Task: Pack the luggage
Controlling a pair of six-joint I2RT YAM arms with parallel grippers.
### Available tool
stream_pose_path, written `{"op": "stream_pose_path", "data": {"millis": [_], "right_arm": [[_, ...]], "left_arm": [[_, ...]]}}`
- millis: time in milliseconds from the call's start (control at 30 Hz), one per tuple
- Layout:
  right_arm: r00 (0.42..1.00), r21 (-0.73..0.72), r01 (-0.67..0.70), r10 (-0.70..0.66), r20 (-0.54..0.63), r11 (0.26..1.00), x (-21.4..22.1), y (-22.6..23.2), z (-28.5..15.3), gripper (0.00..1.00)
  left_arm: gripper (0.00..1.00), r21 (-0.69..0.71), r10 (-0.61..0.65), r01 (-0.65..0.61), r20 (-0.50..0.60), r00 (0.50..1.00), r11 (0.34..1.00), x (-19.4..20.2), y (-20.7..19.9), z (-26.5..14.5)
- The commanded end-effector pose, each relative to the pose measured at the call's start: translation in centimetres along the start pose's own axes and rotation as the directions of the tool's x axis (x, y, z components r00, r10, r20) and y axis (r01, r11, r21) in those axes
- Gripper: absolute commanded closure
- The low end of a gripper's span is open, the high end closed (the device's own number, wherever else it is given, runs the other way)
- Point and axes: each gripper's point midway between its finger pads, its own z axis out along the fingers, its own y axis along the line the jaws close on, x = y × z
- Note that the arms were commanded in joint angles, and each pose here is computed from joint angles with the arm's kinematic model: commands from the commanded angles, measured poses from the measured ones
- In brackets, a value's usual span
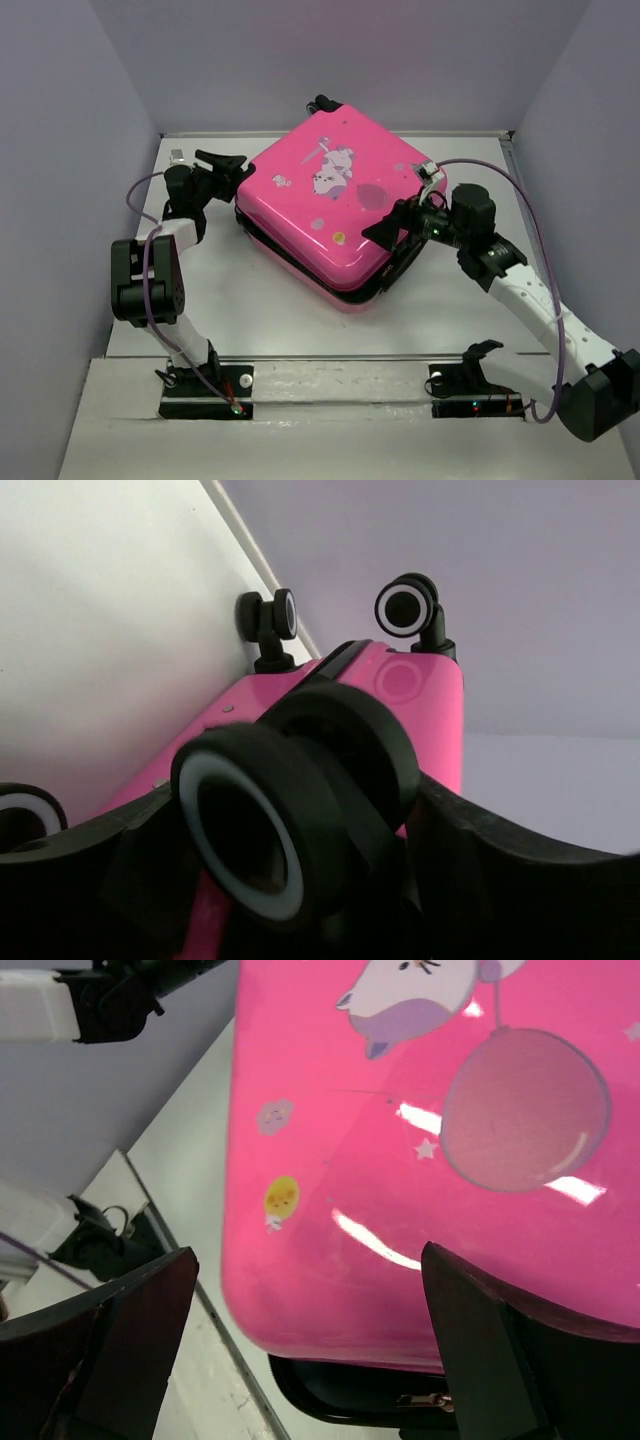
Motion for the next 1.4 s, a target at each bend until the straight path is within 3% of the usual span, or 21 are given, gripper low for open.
{"op": "stream_pose_path", "data": {"millis": [0, 33, 100, 167, 200, 233, 300, 500, 633, 667, 867, 967, 1167, 1200, 1267, 1367], "right_arm": [[0.99, 0.146, -0.002, -0.019, 0.14, 0.989, -1.2, -1.4, -2.2, 0.02], [0.987, 0.197, -0.023, -0.009, 0.163, 0.98, -1.1, -2.2, -2.8, 0.05], [0.971, 0.354, -0.129, 0.046, 0.235, 0.926, -0.1, -4.9, -4.8, 0.12], [0.955, 0.456, -0.2, 0.07, 0.287, 0.867, 0.7, -6.5, -6.9, 0.23], [0.946, 0.506, -0.23, 0.069, 0.316, 0.831, 1.2, -7.5, -7.8, 0.34], [0.925, 0.601, -0.303, 0.076, 0.373, 0.74, 2.3, -10.1, -9.2, 0.56], [0.909, 0.68, -0.362, 0.08, 0.409, 0.637, 4.5, -12.1, -11.3, 0.75], [0.893, 0.683, -0.432, 0.171, 0.416, 0.59, 8.3, -13.8, -10.7, 0.75], [0.895, 0.639, -0.438, 0.244, 0.373, 0.632, 10.4, -13.8, -8.4, 0.48], [0.896, 0.622, -0.441, 0.276, 0.349, 0.647, 11.2, -13.8, -7.5, 0.46], [0.896, 0.532, -0.435, 0.295, 0.331, 0.726, 11.5, -13.5, -4.8, 0.46], [0.916, 0.522, -0.394, 0.275, 0.293, 0.757, 11.5, -13.2, -4.2, 0.57], [0.946, 0.469, -0.314, 0.228, 0.232, 0.826, 11.0, -12.2, -3.0, 0.59], [0.945, 0.467, -0.315, 0.23, 0.232, 0.826, 10.9, -12.3, -2.9, 0.59], [0.948, 0.459, -0.305, 0.221, 0.228, 0.834, 10.5, -12.4, -2.2, 0.59], [0.951, 0.451, -0.291, 0.207, 0.228, 0.844, 9.3, -12.7, -1.0, 0.59]], "left_arm": [[0.66, 0.284, 0.095, -0.111, 0.069, 0.993, 0.952, -1.5, -9.9, -1.7], [0.81, 0.299, 0.104, -0.121, 0.07, 0.992, 0.947, -1.6, -11.0, -2.0], [0.94, 0.293, 0.127, -0.137, 0.055, 0.99, 0.946, -1.5, -13.4, -2.6], [0.94, 0.336, 0.17, -0.183, 0.066, 0.983, 0.924, -1.2, -17.4, -3.9], [0.94, 0.338, 0.183, -0.194, 0.065, 0.981, 0.921, -1.0, -18.2, -4.2], [0.94, 0.337, 0.201, -0.211, 0.065, 0.978, 0.918, -0.9, -19.5, -4.6], [0.94, 0.359, 0.216, -0.219, 0.049, 0.975, 0.907, -0.1, -21.5, -5.6], [0.94, 0.369, 0.239, -0.233, 0.03, 0.971, 0.9, 0.5, -24.8, -7.9], [0.94, 0.315, 0.228, -0.214, -0.007, 0.974, 0.925, 1.8, -21.8, -8.5], [0.94, 0.313, 0.238, -0.227, 0.004, 0.971, 0.922, 2.0, -21.6, -9.2], [0.94, 0.191, 0.215, -0.205, -0.034, 0.976, 0.96, 3.6, -13.5, -9.4], [0.94, 0.13, 0.198, -0.192, -0.035, 0.98, 0.973, 3.7, -9.7, -9.5], [0.92, -0.002, 0.237, -0.237, 0.026, 0.971, 0.971, 1.0, -5.5, -8.0], [0.9, -0.026, 0.246, -0.245, 0.043, 0.968, 0.969, 0.4, -5.1, -7.6], [0.65, -0.072, 0.271, -0.267, 0.065, 0.96, 0.961, -0.8, -4.5, -6.6], [0.37, -0.121, 0.292, -0.283, 0.074, 0.953, 0.952, -2.4, -3.8, -5.2]]}}
